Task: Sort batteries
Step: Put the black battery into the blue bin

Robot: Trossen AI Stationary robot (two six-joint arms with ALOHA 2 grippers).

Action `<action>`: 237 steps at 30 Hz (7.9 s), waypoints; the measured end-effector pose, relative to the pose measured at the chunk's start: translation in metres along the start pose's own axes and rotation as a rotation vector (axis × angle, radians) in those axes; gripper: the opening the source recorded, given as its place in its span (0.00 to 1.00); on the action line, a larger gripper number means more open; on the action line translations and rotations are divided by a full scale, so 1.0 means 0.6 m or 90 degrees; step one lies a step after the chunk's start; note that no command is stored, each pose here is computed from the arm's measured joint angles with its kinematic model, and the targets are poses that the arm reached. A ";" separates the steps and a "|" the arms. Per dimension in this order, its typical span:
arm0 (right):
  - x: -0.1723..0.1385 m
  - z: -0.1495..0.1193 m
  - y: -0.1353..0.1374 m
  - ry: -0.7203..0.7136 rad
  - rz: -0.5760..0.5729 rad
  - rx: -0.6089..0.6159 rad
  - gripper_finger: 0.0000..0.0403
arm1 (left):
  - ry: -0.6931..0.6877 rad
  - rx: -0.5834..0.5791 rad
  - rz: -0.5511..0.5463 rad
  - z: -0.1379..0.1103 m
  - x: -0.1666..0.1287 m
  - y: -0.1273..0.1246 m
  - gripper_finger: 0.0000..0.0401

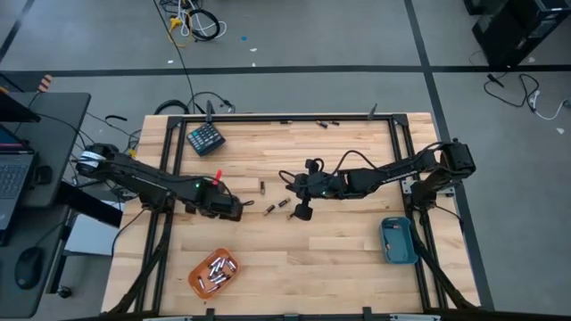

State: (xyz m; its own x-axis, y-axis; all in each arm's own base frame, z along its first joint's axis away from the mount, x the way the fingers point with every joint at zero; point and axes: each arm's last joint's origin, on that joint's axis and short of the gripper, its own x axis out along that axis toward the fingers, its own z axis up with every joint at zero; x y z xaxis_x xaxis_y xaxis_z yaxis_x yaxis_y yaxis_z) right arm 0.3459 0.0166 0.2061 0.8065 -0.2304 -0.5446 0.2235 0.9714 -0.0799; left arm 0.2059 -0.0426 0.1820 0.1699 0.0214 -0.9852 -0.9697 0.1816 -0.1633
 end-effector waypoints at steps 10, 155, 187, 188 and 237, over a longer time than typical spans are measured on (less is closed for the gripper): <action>0.000 0.000 0.001 0.000 0.006 0.005 0.00 | -0.139 0.151 -0.089 0.011 -0.030 -0.036 0.30; -0.159 0.063 0.216 -0.500 0.109 -0.289 0.17 | -0.953 0.950 -0.492 -0.149 -0.091 -0.110 0.01; -0.130 0.063 0.188 -0.439 0.091 -0.268 0.20 | -1.050 0.947 -0.506 -0.105 -0.074 -0.192 0.01; -0.130 0.063 0.188 -0.438 0.091 -0.269 0.19 | -1.050 0.946 -0.505 -0.105 -0.074 -0.192 0.01; -0.381 -0.137 0.079 0.696 -0.089 0.373 0.07 | -0.942 0.648 -0.223 -0.150 -0.056 -0.157 0.48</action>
State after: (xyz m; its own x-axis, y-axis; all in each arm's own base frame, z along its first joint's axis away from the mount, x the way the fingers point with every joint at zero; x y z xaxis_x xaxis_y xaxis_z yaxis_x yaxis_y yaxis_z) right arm 0.1271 0.1198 0.2580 -0.0589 0.1110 -0.9921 0.7068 0.7065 0.0371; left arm 0.2759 -0.1489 0.2261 0.8635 0.5037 0.0255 -0.4844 0.8143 0.3197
